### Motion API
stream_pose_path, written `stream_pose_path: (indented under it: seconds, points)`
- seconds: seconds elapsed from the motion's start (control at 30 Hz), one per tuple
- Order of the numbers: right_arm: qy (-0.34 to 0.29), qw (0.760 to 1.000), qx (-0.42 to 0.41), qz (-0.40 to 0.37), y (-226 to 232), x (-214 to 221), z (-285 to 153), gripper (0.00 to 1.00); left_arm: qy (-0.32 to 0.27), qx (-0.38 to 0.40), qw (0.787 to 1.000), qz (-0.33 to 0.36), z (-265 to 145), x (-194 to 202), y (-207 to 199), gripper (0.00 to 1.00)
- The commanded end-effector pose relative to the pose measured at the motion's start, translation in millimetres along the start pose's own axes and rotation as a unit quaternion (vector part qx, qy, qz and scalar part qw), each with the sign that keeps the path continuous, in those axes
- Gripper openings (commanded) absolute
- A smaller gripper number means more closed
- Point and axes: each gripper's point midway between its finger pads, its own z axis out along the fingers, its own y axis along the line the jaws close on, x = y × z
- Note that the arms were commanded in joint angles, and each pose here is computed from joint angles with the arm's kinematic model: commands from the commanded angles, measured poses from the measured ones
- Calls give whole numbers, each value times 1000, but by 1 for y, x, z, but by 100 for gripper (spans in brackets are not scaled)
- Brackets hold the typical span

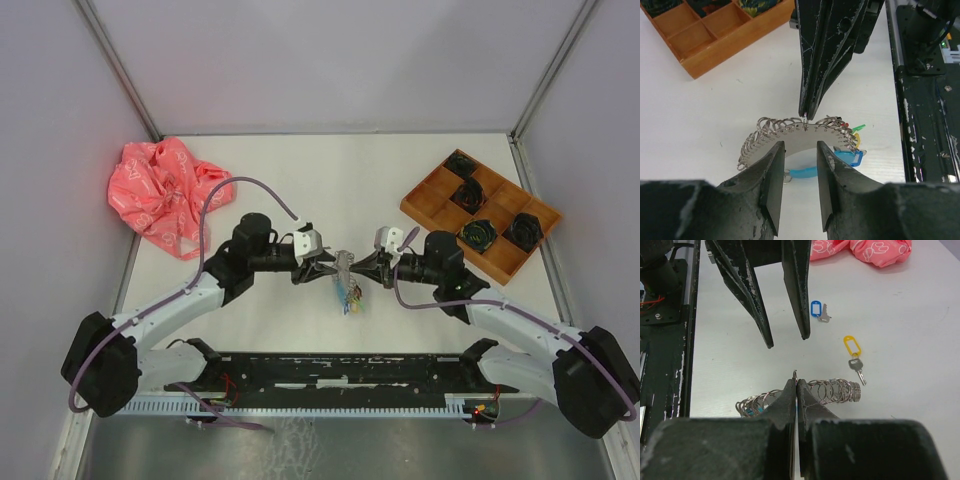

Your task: Put the keys on the keyring

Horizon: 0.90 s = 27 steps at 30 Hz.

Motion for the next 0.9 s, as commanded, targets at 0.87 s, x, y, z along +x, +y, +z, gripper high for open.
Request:
stream_pose_path:
  seconds: [0.87]
  points:
    - [-127, 991, -11, -37, 3, -51, 1, 1, -93, 68, 993, -23, 18, -20, -1, 24]
